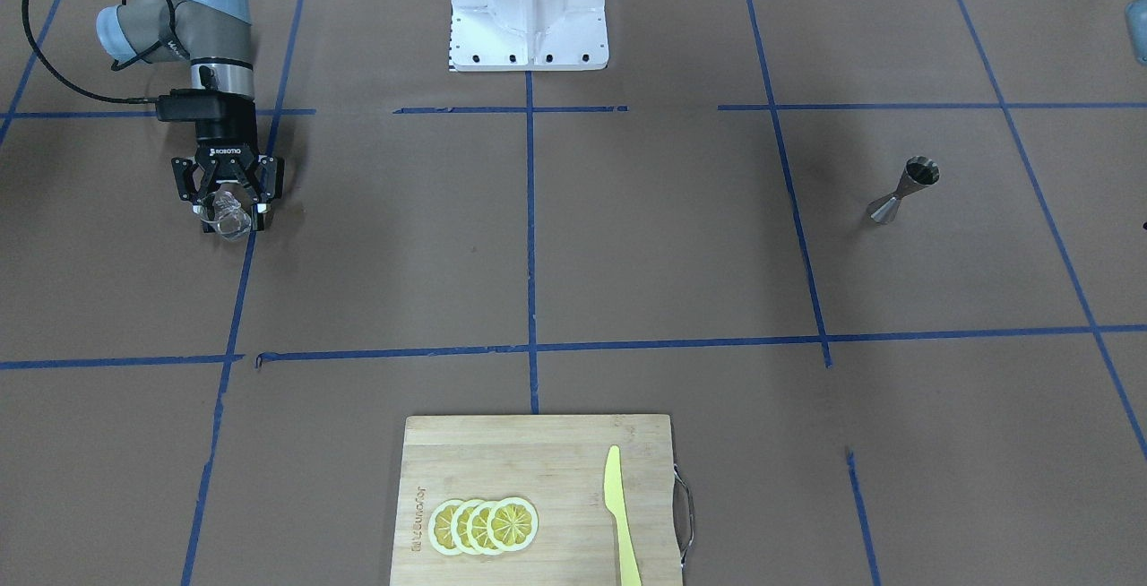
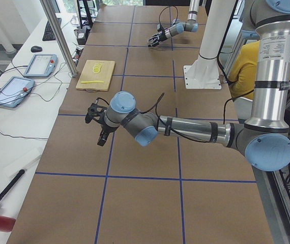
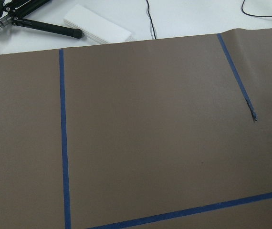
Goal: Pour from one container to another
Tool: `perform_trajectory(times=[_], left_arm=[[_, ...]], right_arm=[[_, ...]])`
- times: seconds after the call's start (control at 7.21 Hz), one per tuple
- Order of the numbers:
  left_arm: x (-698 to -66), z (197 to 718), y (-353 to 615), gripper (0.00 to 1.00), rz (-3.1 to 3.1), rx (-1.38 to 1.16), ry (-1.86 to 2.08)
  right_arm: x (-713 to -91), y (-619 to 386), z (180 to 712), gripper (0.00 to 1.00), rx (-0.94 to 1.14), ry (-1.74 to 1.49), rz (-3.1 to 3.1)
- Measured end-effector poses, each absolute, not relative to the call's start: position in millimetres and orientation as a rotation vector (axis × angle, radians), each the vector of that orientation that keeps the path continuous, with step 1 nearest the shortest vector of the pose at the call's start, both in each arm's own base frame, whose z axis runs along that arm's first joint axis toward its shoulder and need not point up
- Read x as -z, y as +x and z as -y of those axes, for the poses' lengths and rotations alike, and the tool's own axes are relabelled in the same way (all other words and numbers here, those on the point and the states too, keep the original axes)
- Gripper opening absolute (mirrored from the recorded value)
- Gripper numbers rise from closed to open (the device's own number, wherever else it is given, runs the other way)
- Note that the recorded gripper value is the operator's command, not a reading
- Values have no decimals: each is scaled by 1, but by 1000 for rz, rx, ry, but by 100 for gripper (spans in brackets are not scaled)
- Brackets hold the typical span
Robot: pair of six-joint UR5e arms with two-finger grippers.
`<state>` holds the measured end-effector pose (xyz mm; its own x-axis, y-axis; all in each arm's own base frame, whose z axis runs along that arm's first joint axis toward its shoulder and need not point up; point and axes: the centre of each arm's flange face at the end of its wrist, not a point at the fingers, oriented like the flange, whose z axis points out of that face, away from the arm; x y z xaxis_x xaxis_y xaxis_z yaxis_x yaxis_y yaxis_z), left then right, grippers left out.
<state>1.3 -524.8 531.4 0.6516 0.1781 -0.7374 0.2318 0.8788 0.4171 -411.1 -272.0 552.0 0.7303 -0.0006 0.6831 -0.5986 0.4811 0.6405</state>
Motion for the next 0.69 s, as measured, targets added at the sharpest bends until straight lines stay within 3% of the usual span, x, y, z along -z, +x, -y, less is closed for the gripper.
perform_trajectory(times=[0.69], left_arm=[[-528, 524, 1, 100, -873, 31, 518]], right_arm=[[-532, -373, 250, 100, -377, 1004, 721]])
